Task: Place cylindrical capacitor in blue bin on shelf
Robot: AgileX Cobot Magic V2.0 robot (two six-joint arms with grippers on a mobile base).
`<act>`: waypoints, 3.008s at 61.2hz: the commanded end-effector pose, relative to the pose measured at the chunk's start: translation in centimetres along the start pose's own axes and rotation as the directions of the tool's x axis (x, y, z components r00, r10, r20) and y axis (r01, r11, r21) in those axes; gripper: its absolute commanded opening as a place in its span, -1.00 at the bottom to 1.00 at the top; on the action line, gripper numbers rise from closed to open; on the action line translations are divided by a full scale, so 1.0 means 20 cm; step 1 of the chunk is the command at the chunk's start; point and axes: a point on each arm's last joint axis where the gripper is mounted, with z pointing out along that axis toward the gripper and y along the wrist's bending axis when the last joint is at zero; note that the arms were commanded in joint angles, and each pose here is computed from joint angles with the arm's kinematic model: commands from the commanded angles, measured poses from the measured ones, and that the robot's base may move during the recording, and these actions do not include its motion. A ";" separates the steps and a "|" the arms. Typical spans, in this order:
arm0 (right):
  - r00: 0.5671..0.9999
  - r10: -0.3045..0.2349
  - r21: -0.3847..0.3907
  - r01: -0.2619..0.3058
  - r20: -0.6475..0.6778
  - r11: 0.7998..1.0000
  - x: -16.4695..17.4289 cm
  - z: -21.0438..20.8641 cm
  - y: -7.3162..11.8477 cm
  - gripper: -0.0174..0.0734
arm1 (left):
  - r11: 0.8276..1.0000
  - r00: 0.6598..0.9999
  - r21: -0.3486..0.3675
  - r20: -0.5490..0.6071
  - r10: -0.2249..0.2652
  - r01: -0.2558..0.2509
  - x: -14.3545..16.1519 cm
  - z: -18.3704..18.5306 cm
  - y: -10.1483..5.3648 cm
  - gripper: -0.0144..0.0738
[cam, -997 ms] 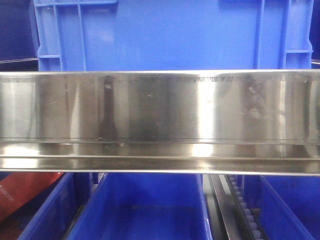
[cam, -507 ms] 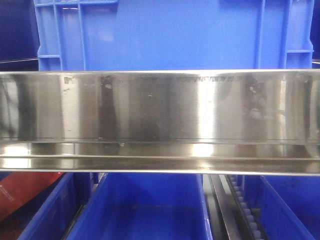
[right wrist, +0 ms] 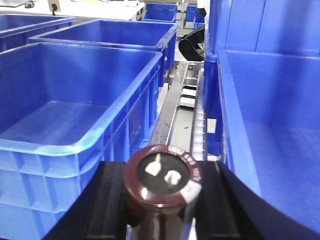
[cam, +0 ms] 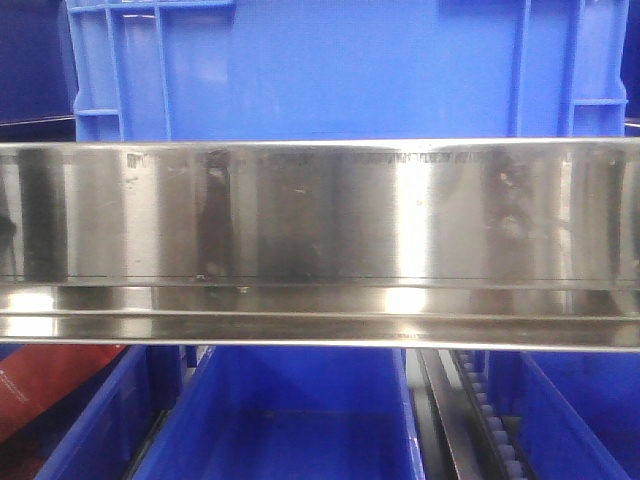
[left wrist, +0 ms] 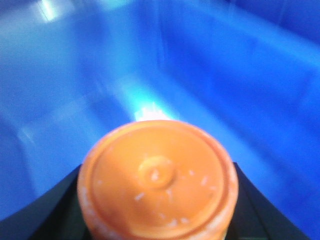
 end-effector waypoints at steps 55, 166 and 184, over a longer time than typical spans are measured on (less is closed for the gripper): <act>1.000 -0.001 -0.009 0.001 -0.003 1.000 0.00 -0.01 0.01 -0.97 | 0.997 0.999 -0.081 0.035 -0.017 0.019 0.00 -0.62 0.10 -0.56; 0.815 -0.333 -0.484 0.075 -0.474 0.872 -0.23 1.47 0.64 -0.97 | 0.976 0.900 -0.091 0.413 -0.141 0.195 1.12 -1.34 -0.06 -0.92; 0.804 -0.323 -0.477 0.056 -0.500 0.877 -0.21 1.49 0.64 0.47 | 0.977 0.899 -0.085 0.413 -0.146 0.198 1.12 -1.34 -0.06 -0.92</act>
